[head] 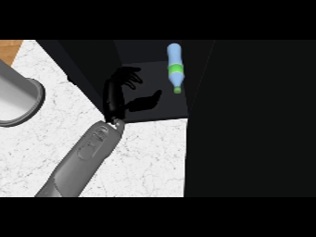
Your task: Pick up the bottled water, place it into the cabinet and close the cabinet
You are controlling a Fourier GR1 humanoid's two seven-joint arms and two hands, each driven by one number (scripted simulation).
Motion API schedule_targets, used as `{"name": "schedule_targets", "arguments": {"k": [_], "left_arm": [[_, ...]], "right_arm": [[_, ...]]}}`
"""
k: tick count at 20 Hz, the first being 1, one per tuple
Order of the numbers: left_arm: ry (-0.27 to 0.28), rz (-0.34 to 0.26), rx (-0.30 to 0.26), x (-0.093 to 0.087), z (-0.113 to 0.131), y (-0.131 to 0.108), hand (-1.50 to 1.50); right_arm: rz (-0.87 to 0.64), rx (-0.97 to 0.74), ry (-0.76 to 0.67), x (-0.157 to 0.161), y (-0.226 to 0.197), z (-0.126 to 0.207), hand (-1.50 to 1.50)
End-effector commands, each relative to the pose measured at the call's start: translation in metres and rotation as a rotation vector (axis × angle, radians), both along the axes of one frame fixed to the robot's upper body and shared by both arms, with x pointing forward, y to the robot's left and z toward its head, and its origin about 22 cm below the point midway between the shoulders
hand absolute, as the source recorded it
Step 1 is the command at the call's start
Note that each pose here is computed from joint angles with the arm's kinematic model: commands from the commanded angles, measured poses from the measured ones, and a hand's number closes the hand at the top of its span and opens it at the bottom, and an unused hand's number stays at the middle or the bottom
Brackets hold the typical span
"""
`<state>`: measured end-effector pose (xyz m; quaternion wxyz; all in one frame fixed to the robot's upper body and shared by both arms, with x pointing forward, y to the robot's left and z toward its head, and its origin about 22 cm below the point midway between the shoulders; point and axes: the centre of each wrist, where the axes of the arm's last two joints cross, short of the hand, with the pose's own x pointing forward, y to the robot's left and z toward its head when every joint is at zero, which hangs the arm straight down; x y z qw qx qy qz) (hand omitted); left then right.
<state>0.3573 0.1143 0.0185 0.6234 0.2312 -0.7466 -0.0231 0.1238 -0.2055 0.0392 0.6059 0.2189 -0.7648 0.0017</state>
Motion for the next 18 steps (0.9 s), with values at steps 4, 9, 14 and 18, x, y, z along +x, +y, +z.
{"name": "schedule_targets", "arguments": {"k": [4, 9, 14, 18], "left_arm": [[0.057, 0.005, 0.102, 0.054, 0.014, 0.030, -1.50], [0.074, 0.029, 0.102, 0.070, 0.020, 0.032, -1.50], [0.032, -0.004, 0.066, 0.073, 0.019, 0.031, -1.50], [-0.055, -0.098, -0.047, 0.067, 0.009, 0.032, -1.50]], "right_arm": [[0.003, -0.009, 0.012, -0.001, 0.003, -0.014, -1.50], [-0.008, 0.006, 0.003, -0.002, 0.002, 0.002, -1.50], [0.005, -0.002, -0.013, -0.003, -0.004, 0.008, -1.50], [-0.021, -0.014, -0.017, -0.010, -0.010, -0.003, -1.50]]}}
